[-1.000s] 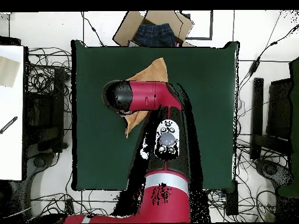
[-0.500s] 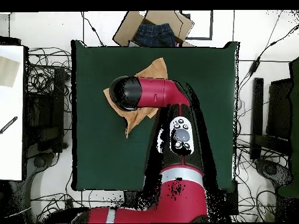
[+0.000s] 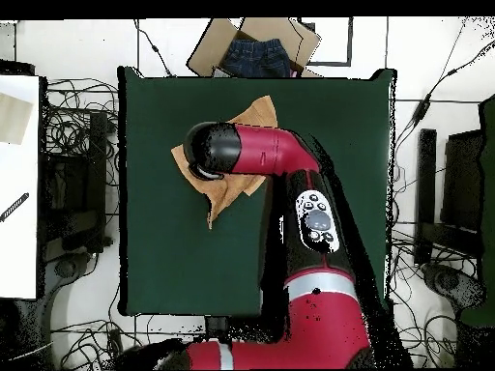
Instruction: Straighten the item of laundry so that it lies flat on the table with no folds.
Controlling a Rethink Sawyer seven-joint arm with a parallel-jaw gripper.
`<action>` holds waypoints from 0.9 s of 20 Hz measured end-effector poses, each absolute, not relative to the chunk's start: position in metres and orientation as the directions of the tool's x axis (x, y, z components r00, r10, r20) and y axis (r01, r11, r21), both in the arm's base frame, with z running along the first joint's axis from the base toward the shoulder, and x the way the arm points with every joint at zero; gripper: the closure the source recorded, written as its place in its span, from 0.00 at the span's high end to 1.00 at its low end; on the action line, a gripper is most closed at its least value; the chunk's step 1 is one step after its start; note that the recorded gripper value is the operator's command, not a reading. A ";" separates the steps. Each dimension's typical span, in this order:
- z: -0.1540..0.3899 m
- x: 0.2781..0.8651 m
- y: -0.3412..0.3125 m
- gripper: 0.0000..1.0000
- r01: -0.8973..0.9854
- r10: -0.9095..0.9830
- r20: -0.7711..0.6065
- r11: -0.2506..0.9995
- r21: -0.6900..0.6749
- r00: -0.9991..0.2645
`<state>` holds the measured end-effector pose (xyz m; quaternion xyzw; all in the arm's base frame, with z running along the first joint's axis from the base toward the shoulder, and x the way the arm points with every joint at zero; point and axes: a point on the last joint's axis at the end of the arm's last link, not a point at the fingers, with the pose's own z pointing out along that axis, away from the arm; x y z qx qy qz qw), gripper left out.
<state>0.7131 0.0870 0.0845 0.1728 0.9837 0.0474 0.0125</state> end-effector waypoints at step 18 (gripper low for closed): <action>0.105 0.734 0.099 1.00 0.332 0.320 0.112 0.935 0.124 -0.941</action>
